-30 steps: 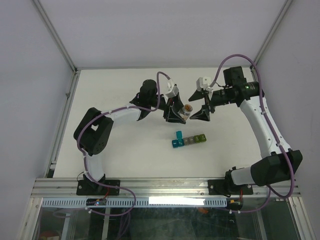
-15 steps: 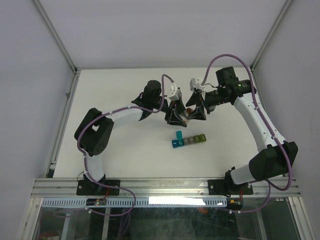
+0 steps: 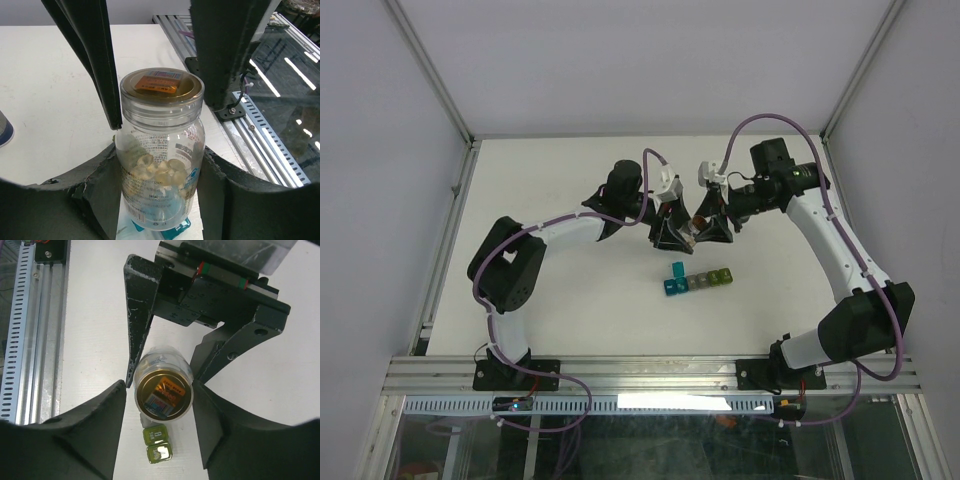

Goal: Sort the pills into containers

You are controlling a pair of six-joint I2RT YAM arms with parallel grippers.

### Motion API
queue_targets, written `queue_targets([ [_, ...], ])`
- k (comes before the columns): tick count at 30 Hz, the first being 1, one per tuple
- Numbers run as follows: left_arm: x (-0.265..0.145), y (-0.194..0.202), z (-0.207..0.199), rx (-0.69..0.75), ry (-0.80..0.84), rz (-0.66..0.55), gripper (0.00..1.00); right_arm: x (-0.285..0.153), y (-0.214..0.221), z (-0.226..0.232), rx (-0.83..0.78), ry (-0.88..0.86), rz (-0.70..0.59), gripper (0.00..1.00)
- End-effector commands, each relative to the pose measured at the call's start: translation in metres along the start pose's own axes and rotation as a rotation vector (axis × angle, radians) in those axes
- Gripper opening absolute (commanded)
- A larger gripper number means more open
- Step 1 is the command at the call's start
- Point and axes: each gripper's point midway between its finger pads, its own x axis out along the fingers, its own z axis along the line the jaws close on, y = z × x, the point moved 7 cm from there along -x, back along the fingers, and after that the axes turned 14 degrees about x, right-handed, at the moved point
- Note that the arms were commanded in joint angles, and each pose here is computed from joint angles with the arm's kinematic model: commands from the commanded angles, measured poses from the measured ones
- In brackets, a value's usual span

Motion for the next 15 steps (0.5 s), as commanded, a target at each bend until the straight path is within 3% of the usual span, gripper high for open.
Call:
queue_targets([
  [1,0.001,-0.041,0.002,0.151,0.005,-0.040,0.00,-0.005,-0.009,0.008,-0.035,0.017,-0.022,0.54],
  [8,0.002,-0.043,0.009,0.165,-0.073,-0.027,0.00,-0.006,-0.010,0.010,0.054,0.043,-0.031,0.32],
  [15,0.003,-0.055,0.044,0.249,-0.731,0.013,0.00,0.002,0.009,-0.021,0.518,0.302,-0.011,0.15],
])
